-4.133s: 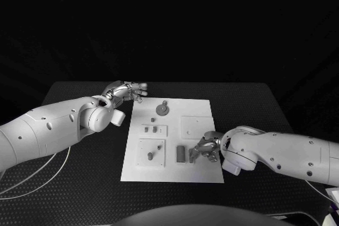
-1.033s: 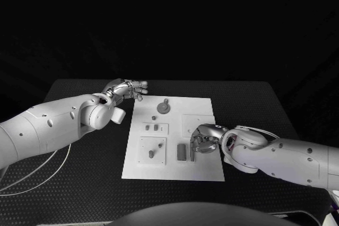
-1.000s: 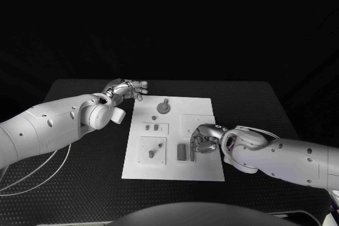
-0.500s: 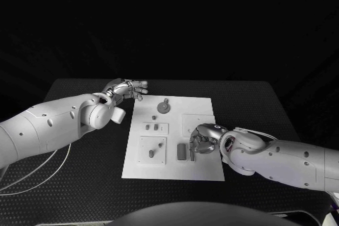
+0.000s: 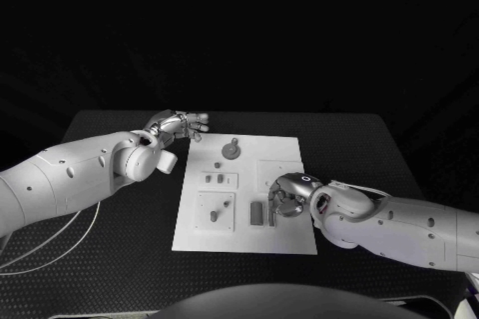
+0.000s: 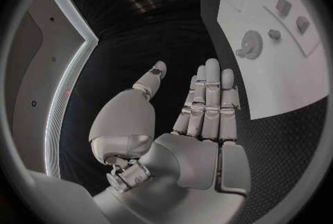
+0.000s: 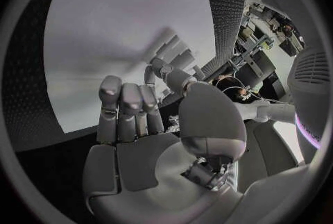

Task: Assemble the parts on the task board

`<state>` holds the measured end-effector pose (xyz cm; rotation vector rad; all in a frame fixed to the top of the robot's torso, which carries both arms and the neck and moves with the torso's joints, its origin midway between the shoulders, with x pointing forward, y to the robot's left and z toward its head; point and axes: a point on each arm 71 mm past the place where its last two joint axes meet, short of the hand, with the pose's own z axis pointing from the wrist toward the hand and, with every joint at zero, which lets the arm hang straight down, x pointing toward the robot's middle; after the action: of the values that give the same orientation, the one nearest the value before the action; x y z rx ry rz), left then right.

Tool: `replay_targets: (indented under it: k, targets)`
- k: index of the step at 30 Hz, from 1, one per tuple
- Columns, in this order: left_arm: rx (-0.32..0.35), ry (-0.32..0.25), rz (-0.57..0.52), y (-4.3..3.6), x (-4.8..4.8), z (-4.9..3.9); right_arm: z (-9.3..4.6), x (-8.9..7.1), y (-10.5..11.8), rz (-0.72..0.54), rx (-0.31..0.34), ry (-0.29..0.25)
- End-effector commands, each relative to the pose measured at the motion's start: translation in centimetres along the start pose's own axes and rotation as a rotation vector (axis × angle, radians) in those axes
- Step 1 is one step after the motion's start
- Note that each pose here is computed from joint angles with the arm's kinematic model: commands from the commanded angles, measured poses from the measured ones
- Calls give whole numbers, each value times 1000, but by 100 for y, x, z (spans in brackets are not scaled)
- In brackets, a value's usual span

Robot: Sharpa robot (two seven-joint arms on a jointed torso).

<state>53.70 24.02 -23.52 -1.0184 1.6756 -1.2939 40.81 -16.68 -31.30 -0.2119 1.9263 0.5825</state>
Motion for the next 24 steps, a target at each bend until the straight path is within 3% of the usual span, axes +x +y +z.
replay_targets:
  k: [1, 14, 22, 24]
  targets:
    - [6, 18, -5, -13, 25, 4, -9, 44, 8, -62, -14, 6]
    - [6, 19, -5, -12, 24, 4, -34, 23, -19, -32, -11, -28]
    - [2, 10, -4, -8, 2, 2, -76, -133, -169, 134, 23, -100]
    - [1, 4, -12, -7, -6, 7, -53, -214, -259, 267, 67, -81]
